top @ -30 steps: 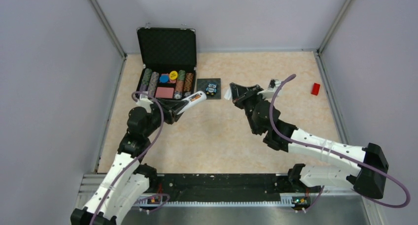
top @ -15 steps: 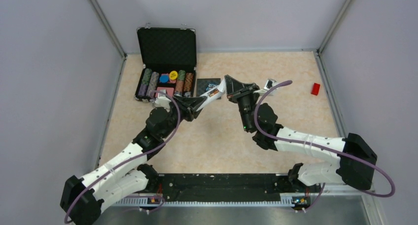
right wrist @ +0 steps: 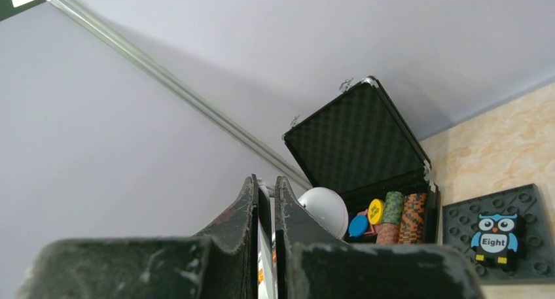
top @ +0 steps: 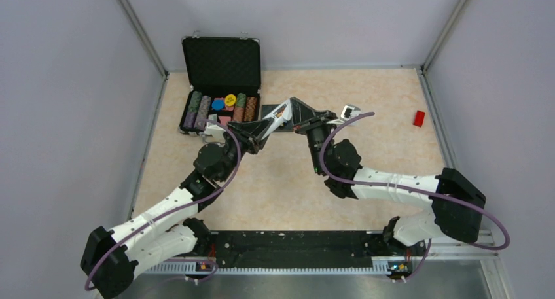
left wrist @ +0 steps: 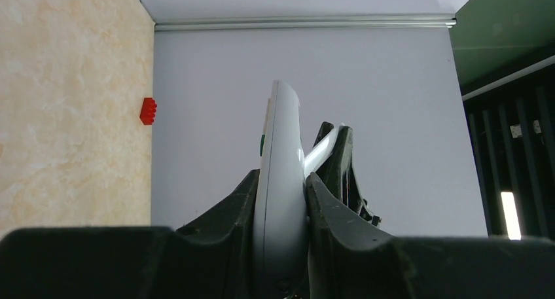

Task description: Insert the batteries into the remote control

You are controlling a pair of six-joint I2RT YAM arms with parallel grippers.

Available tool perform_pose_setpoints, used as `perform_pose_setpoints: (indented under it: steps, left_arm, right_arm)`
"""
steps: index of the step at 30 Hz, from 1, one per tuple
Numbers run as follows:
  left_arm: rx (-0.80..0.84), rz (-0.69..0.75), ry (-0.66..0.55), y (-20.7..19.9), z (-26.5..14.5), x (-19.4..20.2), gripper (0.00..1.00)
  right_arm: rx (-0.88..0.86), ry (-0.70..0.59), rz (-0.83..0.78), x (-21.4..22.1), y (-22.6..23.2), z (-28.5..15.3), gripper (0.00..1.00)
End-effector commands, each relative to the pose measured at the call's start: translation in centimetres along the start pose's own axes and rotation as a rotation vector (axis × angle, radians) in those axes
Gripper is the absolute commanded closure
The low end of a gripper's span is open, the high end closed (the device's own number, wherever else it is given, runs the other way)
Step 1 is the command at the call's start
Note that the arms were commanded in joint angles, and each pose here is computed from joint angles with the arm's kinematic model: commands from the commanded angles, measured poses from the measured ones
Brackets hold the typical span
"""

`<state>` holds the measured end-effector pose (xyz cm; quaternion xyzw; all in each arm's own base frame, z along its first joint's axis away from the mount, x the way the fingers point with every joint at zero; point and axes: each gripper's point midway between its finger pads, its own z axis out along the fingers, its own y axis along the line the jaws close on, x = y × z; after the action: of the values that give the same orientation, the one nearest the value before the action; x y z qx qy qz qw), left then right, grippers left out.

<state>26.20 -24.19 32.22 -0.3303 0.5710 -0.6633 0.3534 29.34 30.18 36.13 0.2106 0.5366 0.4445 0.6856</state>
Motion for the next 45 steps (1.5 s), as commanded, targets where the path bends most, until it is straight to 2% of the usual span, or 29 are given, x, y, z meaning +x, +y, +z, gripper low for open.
perform_pose_setpoints:
  steps: [1, 36, 45]
  left_arm:
    - [0.151, -0.011, -0.004, -4.8, -0.3, 0.1, 1.0]
    - [0.163, -0.06, 0.061, -4.4, -1.4, 1.0, 1.0]
    - [0.219, -0.076, 0.083, -5.3, -1.5, 1.4, 1.0]
  right_arm:
    - [-0.079, -0.064, 0.062, -1.7, 3.3, 1.0, 1.0]
    - [-0.173, -0.042, 0.053, 0.0, 4.9, 1.2, 1.0]
    - [-0.185, -0.025, 0.024, 0.9, 4.8, 1.1, 1.0]
